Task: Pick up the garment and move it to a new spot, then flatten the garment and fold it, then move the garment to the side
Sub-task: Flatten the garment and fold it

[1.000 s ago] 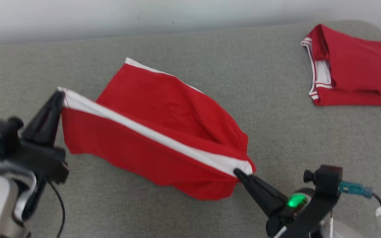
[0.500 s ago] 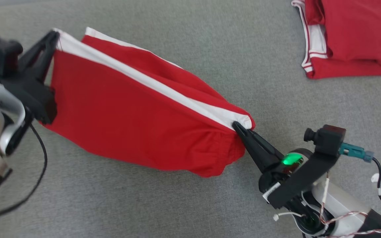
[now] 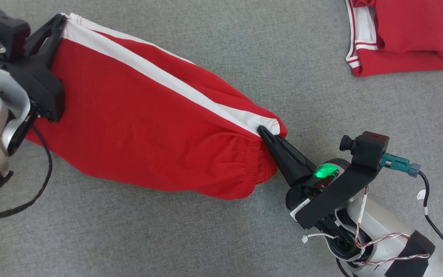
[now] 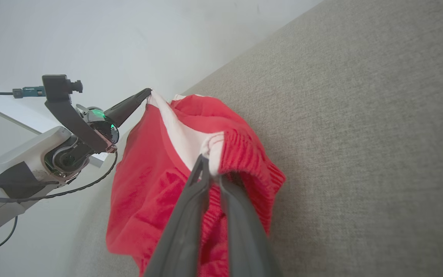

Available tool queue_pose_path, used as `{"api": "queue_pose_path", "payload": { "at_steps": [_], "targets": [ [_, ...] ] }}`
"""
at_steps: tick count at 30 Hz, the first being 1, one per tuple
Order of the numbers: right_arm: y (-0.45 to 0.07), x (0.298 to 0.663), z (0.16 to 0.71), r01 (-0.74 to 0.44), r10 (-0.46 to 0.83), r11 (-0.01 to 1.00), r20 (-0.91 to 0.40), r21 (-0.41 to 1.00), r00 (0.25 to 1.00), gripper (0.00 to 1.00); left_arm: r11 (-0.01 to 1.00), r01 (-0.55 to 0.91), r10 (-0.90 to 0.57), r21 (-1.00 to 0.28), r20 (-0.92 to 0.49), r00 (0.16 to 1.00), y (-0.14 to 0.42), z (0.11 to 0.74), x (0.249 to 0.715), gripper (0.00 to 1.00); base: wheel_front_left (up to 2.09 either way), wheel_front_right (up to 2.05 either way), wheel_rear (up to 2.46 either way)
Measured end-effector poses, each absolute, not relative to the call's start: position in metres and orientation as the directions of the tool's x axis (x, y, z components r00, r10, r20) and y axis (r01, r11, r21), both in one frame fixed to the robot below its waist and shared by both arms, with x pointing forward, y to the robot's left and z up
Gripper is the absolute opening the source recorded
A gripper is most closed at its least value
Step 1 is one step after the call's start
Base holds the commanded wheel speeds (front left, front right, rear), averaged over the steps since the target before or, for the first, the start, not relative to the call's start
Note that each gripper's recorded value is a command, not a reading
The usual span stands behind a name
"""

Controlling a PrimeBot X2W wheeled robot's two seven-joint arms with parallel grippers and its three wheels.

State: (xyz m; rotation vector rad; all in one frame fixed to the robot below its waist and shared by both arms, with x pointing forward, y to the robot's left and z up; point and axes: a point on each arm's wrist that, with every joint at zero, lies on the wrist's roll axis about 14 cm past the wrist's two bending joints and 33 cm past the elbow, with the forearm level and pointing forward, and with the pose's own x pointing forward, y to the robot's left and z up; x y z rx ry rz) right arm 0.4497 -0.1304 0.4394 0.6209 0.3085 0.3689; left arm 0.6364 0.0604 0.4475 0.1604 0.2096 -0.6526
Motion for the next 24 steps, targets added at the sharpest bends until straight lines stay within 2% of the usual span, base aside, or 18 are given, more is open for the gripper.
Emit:
{"api": "queue_pose_path", "payload": {
  "at_steps": [4, 5, 6, 7, 8, 24],
  "targets": [
    [-0.128, 0.449, 0.439, -0.253, 0.433, 0.756, -0.172, 0.604, 0.885, 0.0, 0.782, 0.617, -0.585, 0.089, -0.234, 0.776, 0.059, 0.446, 0.639, 0.0, 0.0, 0.0, 0.0],
    [-0.127, 0.449, 0.439, -0.259, 0.436, 0.758, -0.171, 0.598, 0.883, 0.15, 0.782, 0.617, -0.586, 0.092, -0.23, 0.777, 0.059, 0.446, 0.639, 0.0, 0.0, 0.0, 0.0],
    [-0.127, 0.449, 0.44, -0.261, 0.436, 0.761, -0.17, 0.594, 0.884, 0.47, 0.783, 0.615, -0.585, 0.092, -0.226, 0.779, 0.059, 0.446, 0.639, 0.0, 0.0, 0.0, 0.0],
    [-0.127, 0.449, 0.439, -0.262, 0.438, 0.763, -0.175, 0.591, 0.882, 1.0, 0.785, 0.613, -0.584, 0.089, -0.221, 0.781, 0.059, 0.446, 0.639, 0.73, 0.0, 0.0, 0.0],
    [-0.128, 0.449, 0.439, -0.263, 0.439, 0.766, -0.179, 0.587, 0.88, 1.0, 0.787, 0.611, -0.584, 0.084, -0.216, 0.782, 0.058, 0.447, 0.64, 1.0, 0.0, 0.0, 0.0],
    [-0.152, 0.434, 0.478, -0.287, 0.395, 0.821, -0.127, 0.493, 0.91, 1.0, 0.844, 0.531, -0.519, 0.075, -0.13, 0.845, 0.088, 0.496, 0.627, 1.0, 0.0, 0.0, 0.0]
  ]
}}
